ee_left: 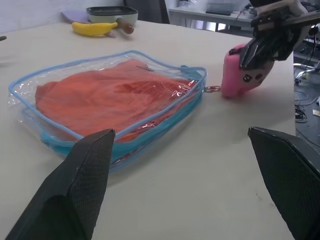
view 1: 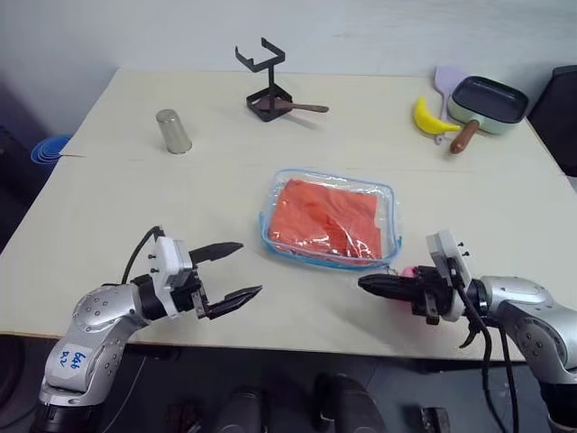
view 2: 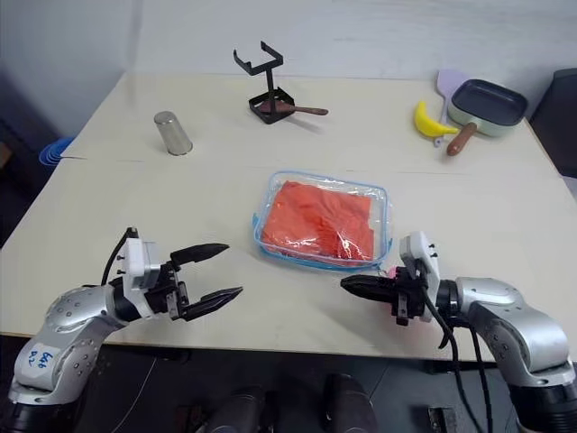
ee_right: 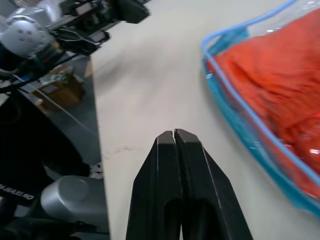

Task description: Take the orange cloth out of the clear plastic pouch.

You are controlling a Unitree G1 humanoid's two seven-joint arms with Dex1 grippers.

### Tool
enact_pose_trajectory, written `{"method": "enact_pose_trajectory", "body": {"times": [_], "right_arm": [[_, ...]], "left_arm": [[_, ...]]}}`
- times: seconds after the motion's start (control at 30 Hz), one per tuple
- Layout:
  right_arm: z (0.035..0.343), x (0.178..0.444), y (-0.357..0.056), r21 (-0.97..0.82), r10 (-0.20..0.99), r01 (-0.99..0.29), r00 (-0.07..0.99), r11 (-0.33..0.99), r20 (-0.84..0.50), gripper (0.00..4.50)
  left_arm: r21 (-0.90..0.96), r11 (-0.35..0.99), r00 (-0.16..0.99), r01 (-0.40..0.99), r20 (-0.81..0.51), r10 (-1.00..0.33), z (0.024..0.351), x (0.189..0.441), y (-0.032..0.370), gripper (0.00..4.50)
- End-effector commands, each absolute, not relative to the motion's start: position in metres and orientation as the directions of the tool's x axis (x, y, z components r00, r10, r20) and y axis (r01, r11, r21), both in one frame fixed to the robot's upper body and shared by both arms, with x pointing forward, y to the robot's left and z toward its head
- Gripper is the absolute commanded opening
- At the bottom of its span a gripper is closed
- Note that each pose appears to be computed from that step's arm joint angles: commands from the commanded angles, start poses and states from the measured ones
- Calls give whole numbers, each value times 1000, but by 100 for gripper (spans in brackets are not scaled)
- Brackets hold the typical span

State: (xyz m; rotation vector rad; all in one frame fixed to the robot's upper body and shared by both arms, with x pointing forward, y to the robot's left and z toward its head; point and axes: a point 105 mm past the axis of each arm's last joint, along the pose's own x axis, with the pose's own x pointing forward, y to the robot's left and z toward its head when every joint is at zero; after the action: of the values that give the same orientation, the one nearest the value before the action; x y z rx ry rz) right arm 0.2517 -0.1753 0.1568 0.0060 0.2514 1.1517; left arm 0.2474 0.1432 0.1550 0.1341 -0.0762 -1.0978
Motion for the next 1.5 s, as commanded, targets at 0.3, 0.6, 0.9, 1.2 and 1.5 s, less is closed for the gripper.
{"method": "enact_pose_trajectory", "body": {"times": [0.3, 0.6, 0.9, 1.2, 1.5], "right_arm": [[185, 254, -283, -115, 668, -775, 601, 621, -439, 384], [134, 270, -298, -132, 563, -778, 550, 615, -617, 447], [134, 266, -289, -162, 597, -866, 451, 474, -663, 221], [190, 237, -189, 204, 915, -938, 196, 279, -352, 4], [151, 267, -133, 259, 936, -911, 264, 322, -234, 27]], "left_arm": [[174, 427, 432, 887, 8, -902, 154, 247, 139, 450], [172, 392, 395, 904, 16, -918, 153, 250, 130, 450], [186, 413, 416, 892, 21, -909, 157, 253, 134, 450], [151, 386, 383, 910, 48, -922, 156, 246, 127, 450], [152, 339, 336, 928, 50, -941, 160, 245, 120, 450]]}}
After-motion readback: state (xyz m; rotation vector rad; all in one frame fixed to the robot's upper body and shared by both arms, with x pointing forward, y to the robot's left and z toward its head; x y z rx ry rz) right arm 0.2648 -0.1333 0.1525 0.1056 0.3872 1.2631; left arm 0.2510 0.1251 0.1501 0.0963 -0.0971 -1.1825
